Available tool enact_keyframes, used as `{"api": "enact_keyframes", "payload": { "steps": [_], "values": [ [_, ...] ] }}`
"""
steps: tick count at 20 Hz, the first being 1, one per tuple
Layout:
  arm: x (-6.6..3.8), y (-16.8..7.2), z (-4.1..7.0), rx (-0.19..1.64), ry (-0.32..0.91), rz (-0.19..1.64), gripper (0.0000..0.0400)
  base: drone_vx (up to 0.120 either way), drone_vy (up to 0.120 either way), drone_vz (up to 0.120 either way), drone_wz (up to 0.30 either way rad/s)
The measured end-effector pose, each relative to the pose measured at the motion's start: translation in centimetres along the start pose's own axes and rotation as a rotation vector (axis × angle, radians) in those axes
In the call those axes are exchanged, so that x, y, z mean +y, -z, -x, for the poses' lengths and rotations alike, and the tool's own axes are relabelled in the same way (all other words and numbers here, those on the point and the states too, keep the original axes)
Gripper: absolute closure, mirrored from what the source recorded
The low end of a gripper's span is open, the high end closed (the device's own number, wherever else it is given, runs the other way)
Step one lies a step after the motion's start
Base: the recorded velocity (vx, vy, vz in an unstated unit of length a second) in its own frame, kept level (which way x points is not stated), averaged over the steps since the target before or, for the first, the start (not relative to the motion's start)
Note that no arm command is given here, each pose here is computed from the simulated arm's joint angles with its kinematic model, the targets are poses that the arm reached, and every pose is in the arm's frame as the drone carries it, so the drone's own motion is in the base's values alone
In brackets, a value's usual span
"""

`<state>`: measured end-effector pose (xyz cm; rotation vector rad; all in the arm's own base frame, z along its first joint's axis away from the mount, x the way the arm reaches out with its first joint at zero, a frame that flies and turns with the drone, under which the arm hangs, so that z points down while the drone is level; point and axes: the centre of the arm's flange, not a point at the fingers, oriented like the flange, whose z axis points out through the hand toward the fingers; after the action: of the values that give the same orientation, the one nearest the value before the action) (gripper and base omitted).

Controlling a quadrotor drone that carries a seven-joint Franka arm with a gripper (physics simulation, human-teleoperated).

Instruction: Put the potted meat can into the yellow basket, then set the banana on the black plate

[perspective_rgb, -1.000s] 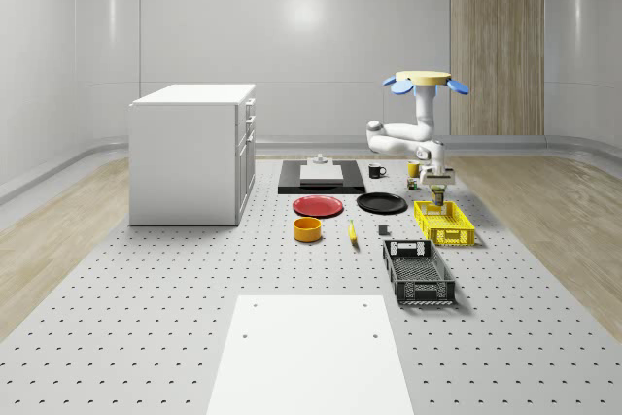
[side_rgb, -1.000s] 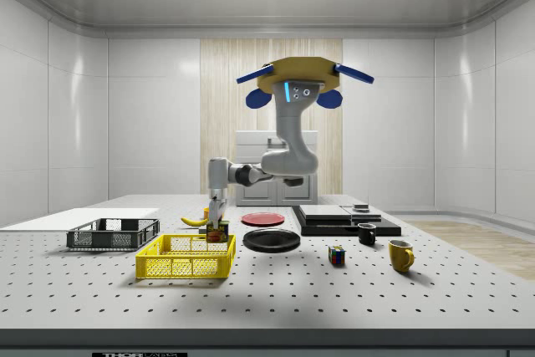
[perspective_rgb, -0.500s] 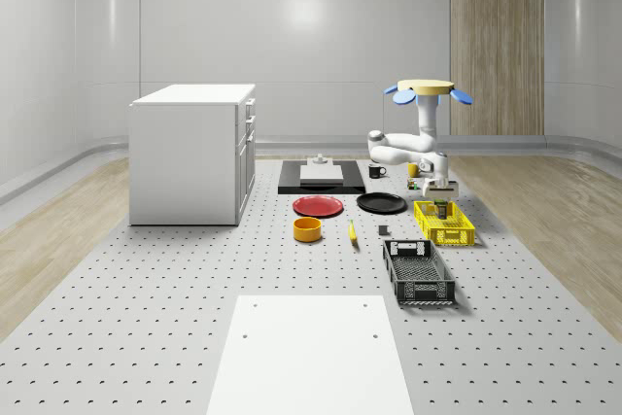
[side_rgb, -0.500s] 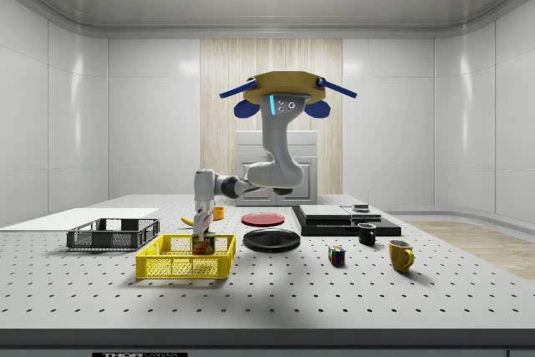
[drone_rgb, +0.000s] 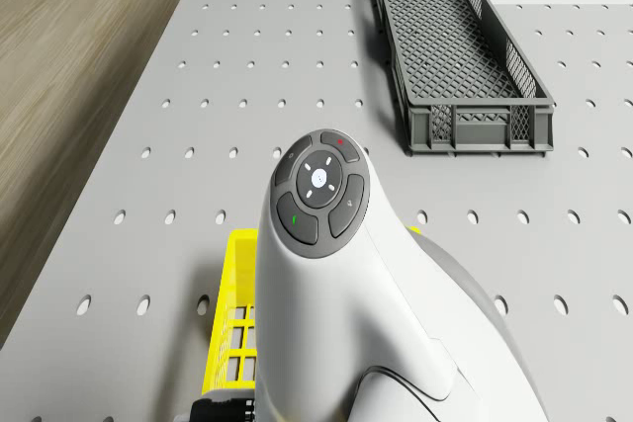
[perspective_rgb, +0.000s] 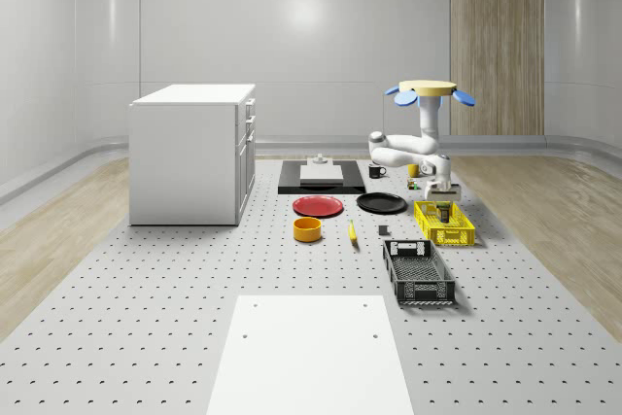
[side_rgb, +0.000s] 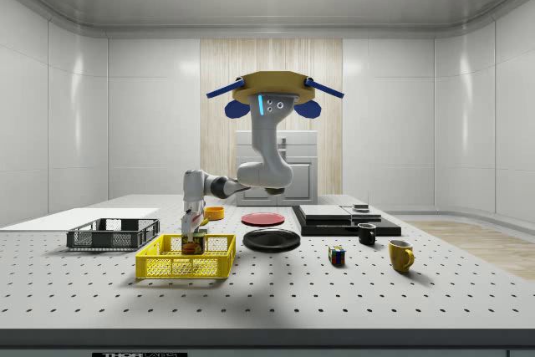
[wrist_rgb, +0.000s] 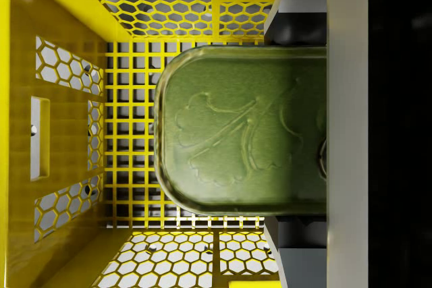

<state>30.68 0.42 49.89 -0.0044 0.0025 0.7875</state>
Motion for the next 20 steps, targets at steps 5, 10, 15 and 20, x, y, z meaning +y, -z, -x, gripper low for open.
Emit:
{"api": "enact_keyframes", "payload": {
  "steps": [5,10,15,20],
  "values": [
    [0.0,-1.5,0.0,0.000,0.000,0.000,0.0109,0.000,0.000,0.000,0.000],
    [0.0,-2.4,0.0,-0.003,0.001,-0.001,0.0041,0.000,0.000,0.000,0.000],
    [0.0,-1.3,0.0,-0.005,0.001,-0.002,0.0012,0.000,0.000,0.112,0.000],
    [0.0,-0.7,0.0,-0.006,0.002,-0.003,0.0003,0.088,-0.080,0.064,0.000]
  ]
}}
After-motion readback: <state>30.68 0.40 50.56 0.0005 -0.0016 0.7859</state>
